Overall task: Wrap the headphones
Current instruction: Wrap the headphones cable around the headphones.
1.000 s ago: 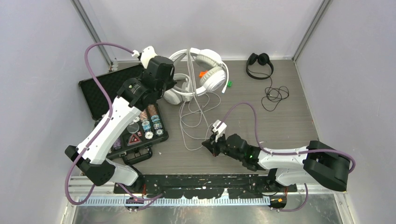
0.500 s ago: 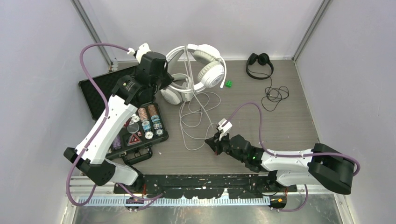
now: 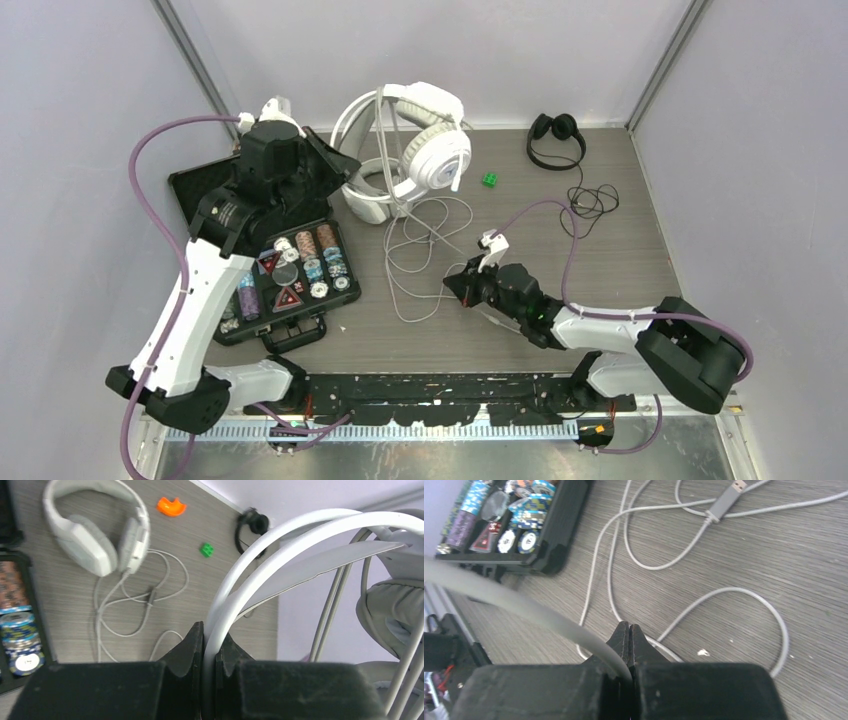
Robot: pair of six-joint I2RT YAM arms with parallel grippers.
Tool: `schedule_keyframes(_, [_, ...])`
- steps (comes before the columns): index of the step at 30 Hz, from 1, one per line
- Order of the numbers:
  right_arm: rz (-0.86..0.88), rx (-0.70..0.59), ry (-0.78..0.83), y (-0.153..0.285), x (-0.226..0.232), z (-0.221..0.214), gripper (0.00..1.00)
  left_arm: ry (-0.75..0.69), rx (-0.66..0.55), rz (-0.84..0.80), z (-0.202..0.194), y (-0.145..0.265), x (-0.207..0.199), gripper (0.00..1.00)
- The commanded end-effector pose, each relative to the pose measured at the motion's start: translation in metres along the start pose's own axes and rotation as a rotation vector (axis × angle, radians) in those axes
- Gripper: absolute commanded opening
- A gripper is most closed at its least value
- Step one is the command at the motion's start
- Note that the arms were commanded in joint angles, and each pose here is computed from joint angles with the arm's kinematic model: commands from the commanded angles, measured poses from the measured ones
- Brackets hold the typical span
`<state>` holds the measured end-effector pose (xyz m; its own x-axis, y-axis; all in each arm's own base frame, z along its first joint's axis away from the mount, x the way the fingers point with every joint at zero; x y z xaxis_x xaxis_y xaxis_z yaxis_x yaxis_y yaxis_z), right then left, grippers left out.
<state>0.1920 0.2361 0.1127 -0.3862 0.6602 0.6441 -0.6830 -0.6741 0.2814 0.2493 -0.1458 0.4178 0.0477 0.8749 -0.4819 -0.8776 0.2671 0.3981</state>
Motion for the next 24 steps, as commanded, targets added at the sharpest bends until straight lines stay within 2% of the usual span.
schedule_keyframes(1, [0.110, -0.066, -0.061, -0.007, 0.032, 0.027, 0.00, 0.021, -0.052, -0.361, 0.020, 0.022, -0.047, 0.00])
schedule_keyframes(3, [0.122, -0.088, -0.075, -0.006, 0.037, 0.038, 0.00, -0.081, -0.051, -0.480, 0.015, 0.026, -0.053, 0.00])
schedule_keyframes(8, [0.107, -0.114, -0.085, 0.002, 0.033, 0.058, 0.00, -0.196, 0.032, -0.488, 0.000, 0.021, -0.035, 0.00])
schedule_keyframes(14, [0.048, -0.133, -0.088, 0.014, 0.018, 0.075, 0.00, -0.362, 0.154, -0.574, -0.011, 0.023, -0.027, 0.00])
schedule_keyframes(24, [0.004, -0.165, -0.138, 0.025, 0.007, 0.091, 0.00, -0.496, 0.209, -0.645, -0.016, 0.022, -0.025, 0.00])
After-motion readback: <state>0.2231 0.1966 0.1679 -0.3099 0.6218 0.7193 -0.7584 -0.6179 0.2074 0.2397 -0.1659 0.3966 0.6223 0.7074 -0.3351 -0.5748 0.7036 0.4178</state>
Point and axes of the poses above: each gripper's point midway between its finger pads, its own y axis back along the fingers, its own x axis along the line the jaws close on, z = x × y, the point moved 6 cm from there along y, back along the fingers, and after that the axes turned 15 degrees about -y, right-handed, at the moved point
